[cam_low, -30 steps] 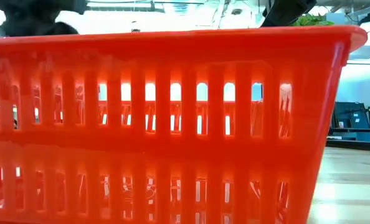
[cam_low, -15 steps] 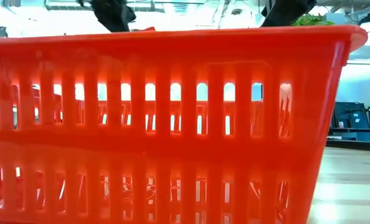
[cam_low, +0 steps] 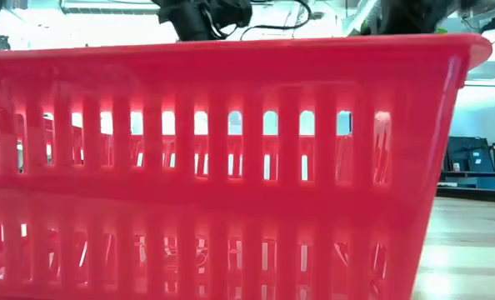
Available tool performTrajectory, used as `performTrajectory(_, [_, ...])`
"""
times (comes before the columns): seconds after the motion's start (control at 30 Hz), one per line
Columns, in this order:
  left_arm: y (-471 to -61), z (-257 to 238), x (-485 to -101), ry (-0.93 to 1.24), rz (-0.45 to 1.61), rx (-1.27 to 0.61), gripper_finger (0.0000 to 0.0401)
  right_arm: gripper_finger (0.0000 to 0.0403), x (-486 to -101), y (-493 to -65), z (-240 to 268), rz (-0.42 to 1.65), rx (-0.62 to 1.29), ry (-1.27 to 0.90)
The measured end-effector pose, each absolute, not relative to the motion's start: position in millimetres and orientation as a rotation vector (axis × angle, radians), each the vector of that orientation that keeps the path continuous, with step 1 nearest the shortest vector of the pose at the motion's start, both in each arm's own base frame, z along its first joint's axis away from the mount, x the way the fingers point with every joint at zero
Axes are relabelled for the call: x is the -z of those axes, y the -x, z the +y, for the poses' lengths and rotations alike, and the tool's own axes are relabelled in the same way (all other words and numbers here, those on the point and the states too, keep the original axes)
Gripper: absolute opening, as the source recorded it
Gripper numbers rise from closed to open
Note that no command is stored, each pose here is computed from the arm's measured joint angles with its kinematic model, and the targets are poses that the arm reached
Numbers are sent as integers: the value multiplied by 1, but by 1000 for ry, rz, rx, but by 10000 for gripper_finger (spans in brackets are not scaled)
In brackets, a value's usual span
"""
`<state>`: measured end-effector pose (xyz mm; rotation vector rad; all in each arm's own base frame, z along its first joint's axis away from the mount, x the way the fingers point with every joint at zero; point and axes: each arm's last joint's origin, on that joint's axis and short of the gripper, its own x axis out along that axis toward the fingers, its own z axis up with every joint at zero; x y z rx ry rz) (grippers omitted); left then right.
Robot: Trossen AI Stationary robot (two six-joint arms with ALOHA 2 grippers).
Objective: Stack baskets by color
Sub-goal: Stack the middle left red bin on top of the top red bin
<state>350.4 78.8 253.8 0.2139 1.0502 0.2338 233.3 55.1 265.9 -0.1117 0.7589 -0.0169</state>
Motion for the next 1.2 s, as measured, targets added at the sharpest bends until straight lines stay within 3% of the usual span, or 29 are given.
performTrajectory(0.2, [-365,91,-247,-154,1071,-249,0,5,-256,-213,25,626,27,86])
performTrajectory(0.47, [-372,98,-225,-113,1129,-271,0,6,-250,-206,2,621,22,103])
performTrajectory(1.2, [-365,96,-220,-125,1220,-235,0,6,-248,-206,-24,625,-34,102])
